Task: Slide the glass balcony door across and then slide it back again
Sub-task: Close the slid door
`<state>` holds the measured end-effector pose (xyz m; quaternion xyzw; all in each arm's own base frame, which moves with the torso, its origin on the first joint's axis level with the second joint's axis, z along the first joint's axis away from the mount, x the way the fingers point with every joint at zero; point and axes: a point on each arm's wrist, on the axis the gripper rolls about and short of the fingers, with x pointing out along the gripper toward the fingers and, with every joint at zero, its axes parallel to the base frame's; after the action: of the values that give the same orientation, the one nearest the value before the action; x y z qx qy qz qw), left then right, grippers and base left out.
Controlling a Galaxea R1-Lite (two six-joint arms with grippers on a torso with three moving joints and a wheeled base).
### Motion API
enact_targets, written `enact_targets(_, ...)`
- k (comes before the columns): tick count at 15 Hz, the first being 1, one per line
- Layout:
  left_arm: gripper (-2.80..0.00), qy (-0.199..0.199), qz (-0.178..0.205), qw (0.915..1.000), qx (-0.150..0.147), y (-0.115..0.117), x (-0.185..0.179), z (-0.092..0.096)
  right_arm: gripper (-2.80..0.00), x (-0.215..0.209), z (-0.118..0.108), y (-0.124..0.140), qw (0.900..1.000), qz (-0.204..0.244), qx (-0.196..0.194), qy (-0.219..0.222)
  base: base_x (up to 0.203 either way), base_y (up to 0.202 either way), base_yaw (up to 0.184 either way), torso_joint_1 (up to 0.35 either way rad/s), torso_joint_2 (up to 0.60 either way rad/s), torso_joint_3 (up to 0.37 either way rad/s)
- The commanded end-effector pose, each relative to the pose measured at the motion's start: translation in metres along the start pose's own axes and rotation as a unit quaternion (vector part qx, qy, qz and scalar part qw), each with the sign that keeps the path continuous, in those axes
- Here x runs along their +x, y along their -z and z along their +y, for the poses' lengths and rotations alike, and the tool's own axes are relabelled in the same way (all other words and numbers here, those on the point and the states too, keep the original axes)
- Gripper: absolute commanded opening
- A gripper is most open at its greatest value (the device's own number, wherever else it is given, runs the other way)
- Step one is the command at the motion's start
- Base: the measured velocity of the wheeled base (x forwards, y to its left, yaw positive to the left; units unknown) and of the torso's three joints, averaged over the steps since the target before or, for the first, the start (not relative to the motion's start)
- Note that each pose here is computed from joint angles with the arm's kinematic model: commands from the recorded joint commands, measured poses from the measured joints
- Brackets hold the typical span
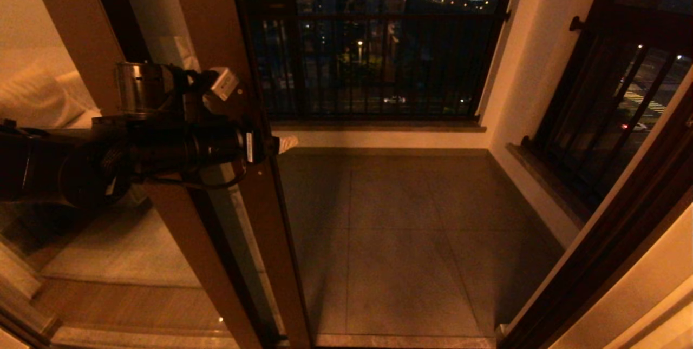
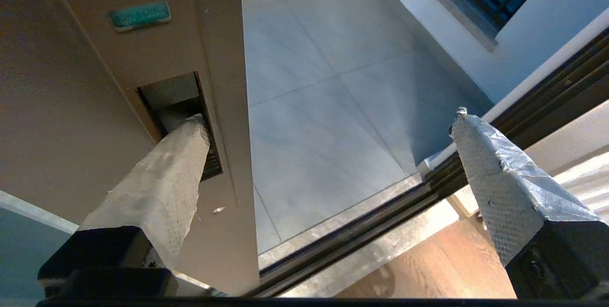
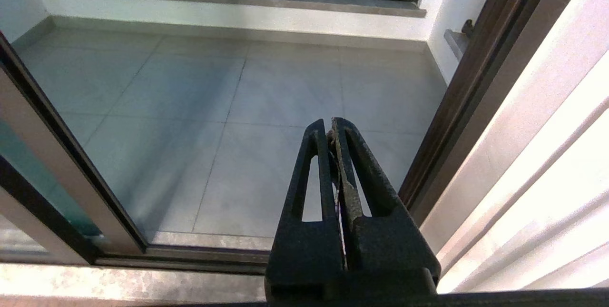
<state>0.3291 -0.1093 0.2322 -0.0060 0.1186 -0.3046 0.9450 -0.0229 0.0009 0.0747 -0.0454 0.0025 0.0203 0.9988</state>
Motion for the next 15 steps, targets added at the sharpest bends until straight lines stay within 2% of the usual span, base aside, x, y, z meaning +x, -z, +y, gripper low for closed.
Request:
enact_targets(1, 0.00, 0.012, -0.004, 0.9999, 0.003, -0.001, 0.003, -0.005, -2.80, 0.000, 0.000, 0.001, 1.000, 0.001, 0.000, -0.001, 0.000, 0.000, 0.000, 0.000, 0.00, 0.000)
enact_targets(9, 0.00, 0.025, 0.000, 0.9997, 0.006, 0.000, 0.007, -0.013, -2.80, 0.000, 0.000, 0.001, 1.000, 0.001, 0.000, -0.001, 0.000, 0.000, 0.000, 0.000, 0.00, 0.000)
enact_targets(15, 0.00, 0.050, 0.006, 0.9987, 0.012, 0.004, 0.012, -0.035, -2.80, 0.000, 0.000, 0.001, 1.000, 0.001, 0.000, -0.001, 0.000, 0.000, 0.000, 0.000, 0.00, 0.000)
